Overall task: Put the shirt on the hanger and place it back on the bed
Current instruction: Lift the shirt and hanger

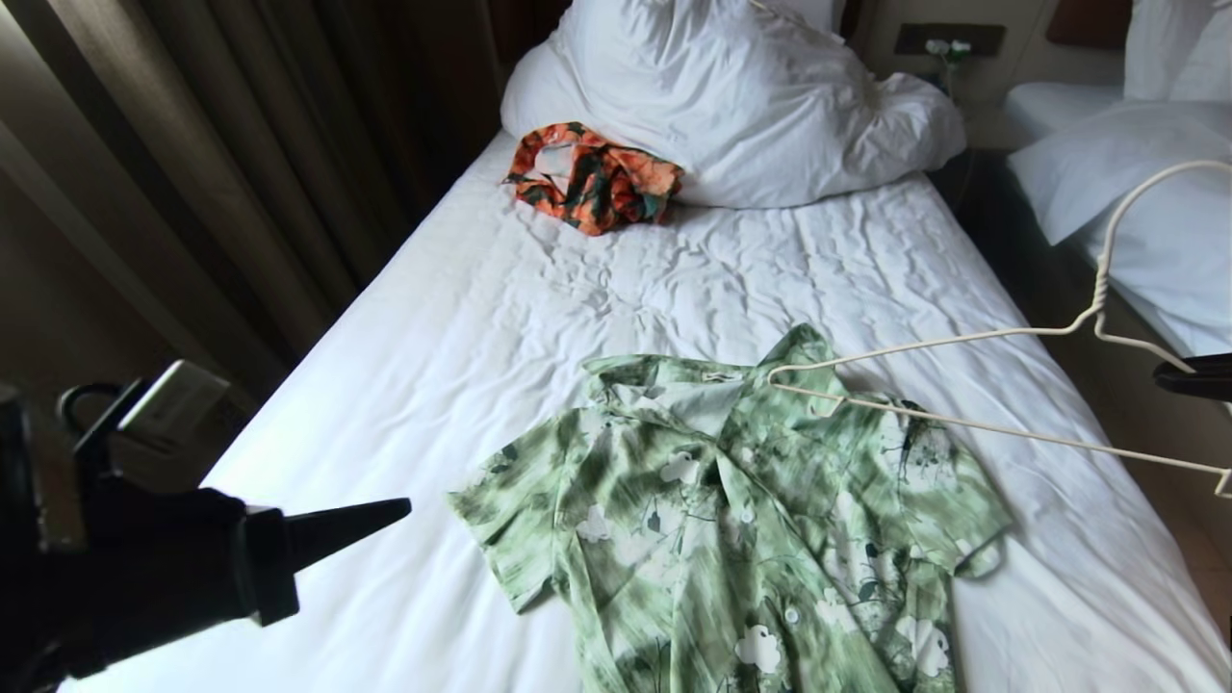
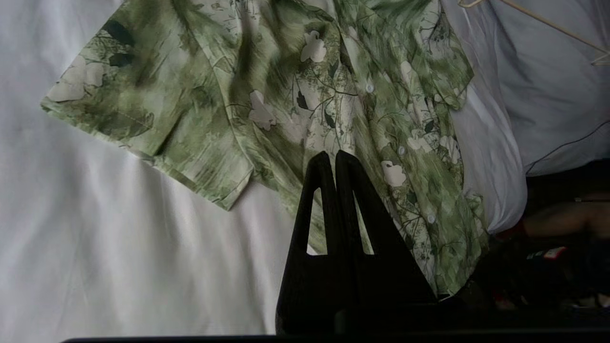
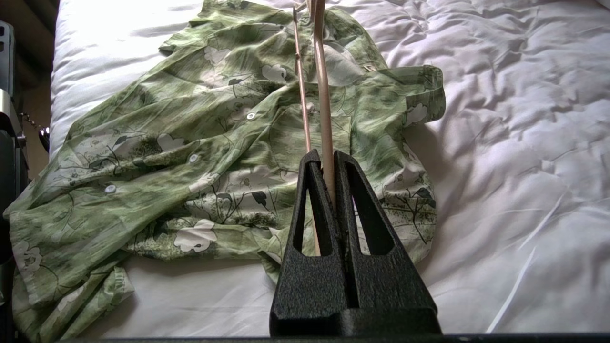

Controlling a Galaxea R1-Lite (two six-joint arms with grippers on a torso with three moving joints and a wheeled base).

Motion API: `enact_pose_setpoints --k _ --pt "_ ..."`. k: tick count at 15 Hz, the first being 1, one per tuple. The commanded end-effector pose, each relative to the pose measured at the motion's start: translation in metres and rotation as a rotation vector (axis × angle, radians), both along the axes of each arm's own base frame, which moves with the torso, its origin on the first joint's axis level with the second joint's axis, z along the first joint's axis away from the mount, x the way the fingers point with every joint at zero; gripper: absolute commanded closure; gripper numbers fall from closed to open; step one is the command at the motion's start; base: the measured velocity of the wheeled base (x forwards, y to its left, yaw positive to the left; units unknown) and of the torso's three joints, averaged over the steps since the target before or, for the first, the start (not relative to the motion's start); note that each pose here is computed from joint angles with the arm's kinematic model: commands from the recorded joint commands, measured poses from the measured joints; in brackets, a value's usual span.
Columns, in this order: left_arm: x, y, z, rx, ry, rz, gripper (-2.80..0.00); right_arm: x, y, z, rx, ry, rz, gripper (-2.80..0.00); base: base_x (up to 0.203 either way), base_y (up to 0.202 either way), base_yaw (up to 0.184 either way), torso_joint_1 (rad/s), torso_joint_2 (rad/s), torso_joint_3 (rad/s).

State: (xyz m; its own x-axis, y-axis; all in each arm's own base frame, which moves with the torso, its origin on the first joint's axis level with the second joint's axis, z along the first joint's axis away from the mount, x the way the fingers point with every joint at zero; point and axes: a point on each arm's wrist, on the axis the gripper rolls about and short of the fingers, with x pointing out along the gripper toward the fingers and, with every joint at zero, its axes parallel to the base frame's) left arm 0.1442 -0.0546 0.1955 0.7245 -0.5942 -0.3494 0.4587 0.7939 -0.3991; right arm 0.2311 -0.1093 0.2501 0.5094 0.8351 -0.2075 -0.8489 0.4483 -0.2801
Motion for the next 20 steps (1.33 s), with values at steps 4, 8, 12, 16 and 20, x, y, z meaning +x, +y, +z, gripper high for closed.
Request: enact_pose_setpoints --k 4,8,12,16,20 --pt "0.065 -0.046 -0.017 0.007 0.174 -0.071 0.0 0.001 -0.002 -0.001 0.007 -0.002 -0.004 0.0 0.0 0.0 0.0 0.0 0.0 0.0" --pt "0.137 -0.078 -0.043 0.042 0.248 -0.021 0.0 0.008 -0.006 -0.001 0.001 -0.01 -0.005 0.0 0.0 0.0 0.0 0.0 0.0 0.0" --pt "0.2 -0.103 -0.049 0.044 0.197 0.047 0.0 0.009 -0.009 -0.004 0.005 -0.003 -0.013 0.0 0.0 0.0 0.0 0.0 0.0 0.0" --pt "0.23 -0.108 -0.061 0.046 0.196 0.069 0.0 0.012 -0.013 -0.004 0.003 -0.006 -0.019 0.0 0.0 0.0 0.0 0.0 0.0 0.0" --pt "0.25 -0.108 -0.061 0.034 0.171 0.086 -2.8 0.014 -0.013 -0.004 0.002 -0.007 -0.015 0.0 0.0 0.0 0.0 0.0 0.0 0.0"
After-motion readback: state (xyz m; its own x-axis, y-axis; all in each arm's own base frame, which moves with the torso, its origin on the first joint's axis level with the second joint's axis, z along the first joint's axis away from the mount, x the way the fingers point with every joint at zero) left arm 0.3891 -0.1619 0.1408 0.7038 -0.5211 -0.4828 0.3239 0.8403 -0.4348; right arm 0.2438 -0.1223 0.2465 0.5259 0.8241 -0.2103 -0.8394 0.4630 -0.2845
